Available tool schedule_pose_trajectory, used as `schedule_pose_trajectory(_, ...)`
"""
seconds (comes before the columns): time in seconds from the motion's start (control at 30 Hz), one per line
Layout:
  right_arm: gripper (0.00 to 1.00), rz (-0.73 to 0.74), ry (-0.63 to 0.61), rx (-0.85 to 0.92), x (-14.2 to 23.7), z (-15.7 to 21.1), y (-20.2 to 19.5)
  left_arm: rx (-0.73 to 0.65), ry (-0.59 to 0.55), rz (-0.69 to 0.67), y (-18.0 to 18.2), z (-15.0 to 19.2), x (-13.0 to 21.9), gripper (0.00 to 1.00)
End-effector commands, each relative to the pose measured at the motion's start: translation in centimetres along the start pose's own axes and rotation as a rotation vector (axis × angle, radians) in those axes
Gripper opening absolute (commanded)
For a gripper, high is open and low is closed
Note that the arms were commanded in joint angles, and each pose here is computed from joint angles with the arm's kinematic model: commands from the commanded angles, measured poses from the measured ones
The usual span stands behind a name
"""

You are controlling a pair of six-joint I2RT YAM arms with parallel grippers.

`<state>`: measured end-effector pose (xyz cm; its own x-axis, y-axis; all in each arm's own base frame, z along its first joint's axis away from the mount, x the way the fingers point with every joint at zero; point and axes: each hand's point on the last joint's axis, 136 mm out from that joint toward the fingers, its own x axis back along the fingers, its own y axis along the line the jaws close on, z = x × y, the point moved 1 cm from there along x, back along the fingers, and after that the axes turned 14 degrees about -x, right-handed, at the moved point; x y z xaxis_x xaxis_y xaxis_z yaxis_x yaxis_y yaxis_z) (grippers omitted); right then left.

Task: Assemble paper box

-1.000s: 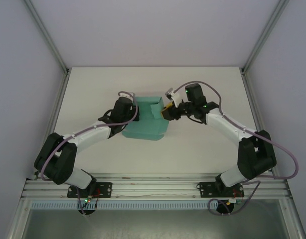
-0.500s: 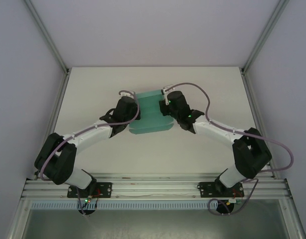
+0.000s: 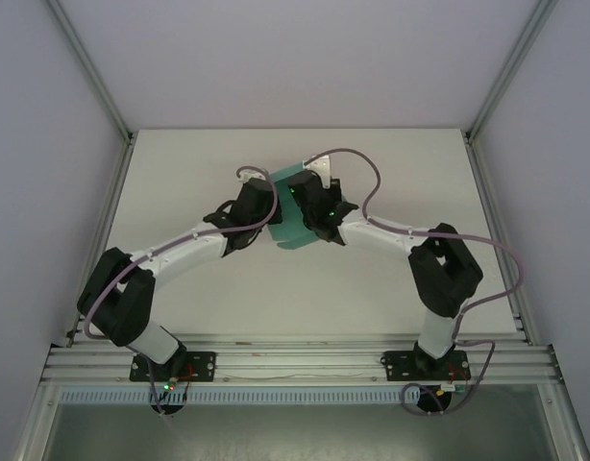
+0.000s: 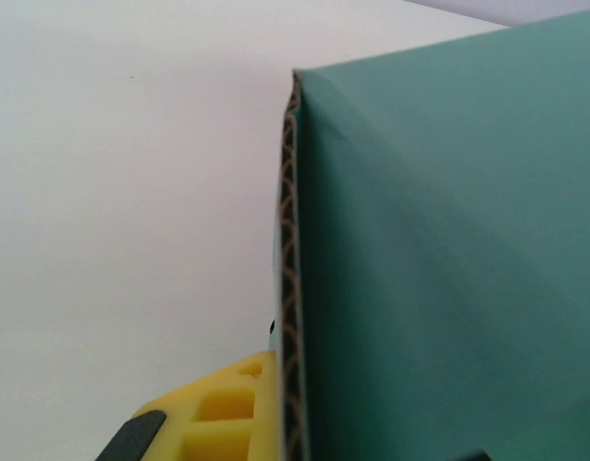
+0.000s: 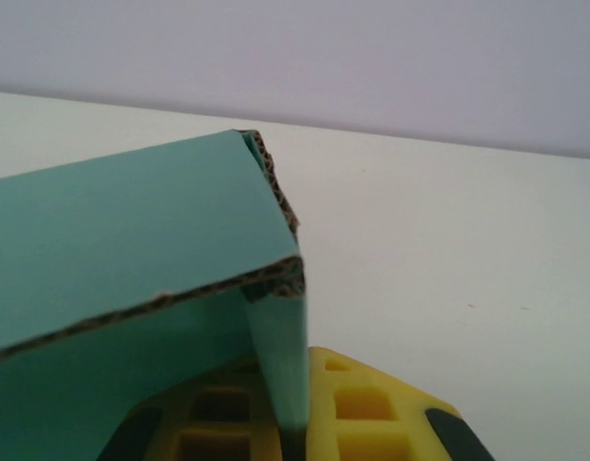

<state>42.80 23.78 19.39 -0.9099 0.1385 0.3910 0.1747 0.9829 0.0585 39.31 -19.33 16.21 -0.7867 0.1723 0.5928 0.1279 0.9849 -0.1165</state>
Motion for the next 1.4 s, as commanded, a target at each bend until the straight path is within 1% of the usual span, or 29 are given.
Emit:
schedule_pose_trajectory(0.0,0.07,0.47,-0.102,0.017,-1.8,-1.1,-10.6,0.078,0.028,-0.121,2.4,0.5,0.7,0.0)
schedule_pose_trajectory(0.1,0.07,0.504,-0.14,-0.019,-2.0,-1.6,-11.6,0.083,0.03,-0.11,2.2,0.4,0.5,0.0)
schedule_pose_trajectory(0.13,0.08,0.462,-0.131,-0.023,-2.3,-1.4,-11.1,0.084,0.031,-0.106,2.1,0.4,0.4,0.0)
schedule_pose_trajectory(0.2,0.15,0.311,-0.104,-0.066,-3.2,-0.8,-9.5,0.08,0.032,-0.09,1.7,0.2,0.2,0.0)
schedule_pose_trajectory(0.27,0.15,0.087,-0.03,-0.087,-4.1,0.1,-7.0,0.074,0.039,-0.07,1.3,0.2,-0.1,0.0)
schedule_pose_trajectory(0.3,0.15,0.004,-0.02,-0.106,-4.1,0.4,-6.1,0.065,0.039,-0.06,1.0,0.1,-0.2,0.0)
schedule_pose_trajectory(0.37,0.16,-0.195,0.042,-0.108,-3.8,1.2,-3.9,0.053,0.041,-0.043,0.7,0.0,-0.3,0.0)
schedule_pose_trajectory(0.43,0.24,-0.348,0.097,-0.113,-2.9,1.7,-2.4,0.036,0.043,-0.033,0.5,0.0,-0.3,0.0)
schedule_pose_trajectory(0.47,0.32,-0.403,0.111,-0.118,-2.4,1.8,-1.9,0.031,0.044,-0.035,0.6,0.0,-0.3,0.0)
schedule_pose_trajectory(0.5,0.35,-0.44,0.122,-0.116,-2.0,1.8,-1.7,0.025,0.044,-0.039,0.6,0.0,-0.4,0.0)
schedule_pose_trajectory(0.63,0.37,-0.492,0.135,-0.108,-0.7,1.8,-2.1,0.018,0.048,-0.056,0.9,0.2,-0.4,0.0)
schedule_pose_trajectory(0.73,0.46,-0.543,0.148,-0.083,0.3,2.0,-1.8,0.018,0.05,-0.056,0.9,0.2,-0.5,0.0)
schedule_pose_trajectory(0.83,0.48,-0.535,0.143,-0.092,0.6,1.5,-1.9,0.016,0.056,-0.052,0.7,0.2,-0.6,0.0)
schedule_pose_trajectory(0.93,0.48,-0.475,0.113,-0.107,0.2,0.6,-2.8,0.017,0.059,-0.046,0.6,0.1,-0.7,0.0)
schedule_pose_trajectory(1.0,0.45,-0.432,0.095,-0.105,-0.3,0.3,-3.3,0.017,0.062,-0.042,0.5,0.2,-0.7,0.0)
schedule_pose_trajectory(1.03,0.4,-0.405,0.085,-0.112,-0.5,0.1,-3.6,0.015,0.068,-0.041,0.5,0.3,-0.7,0.0)
schedule_pose_trajectory(1.07,0.32,-0.379,0.077,-0.12,-0.8,-0.1,-3.8,0.013,0.073,-0.046,0.6,0.4,-0.8,0.0)
schedule_pose_trajectory(1.17,0.16,-0.287,0.044,-0.149,-1.7,-0.5,-4.6,0.037,0.089,-0.077,0.9,0.6,-1.0,0.0)
schedule_pose_trajectory(1.27,0.09,-0.145,-0.008,-0.157,-2.2,-0.8,-5.8,0.105,0.123,-0.212,2.8,1.2,-1.3,0.0)
schedule_pose_trajectory(1.37,0.07,0.036,-0.057,-0.184,-2.4,-1.1,-7.8,0.162,0.177,-0.368,5.2,2.1,-1.6,0.0)
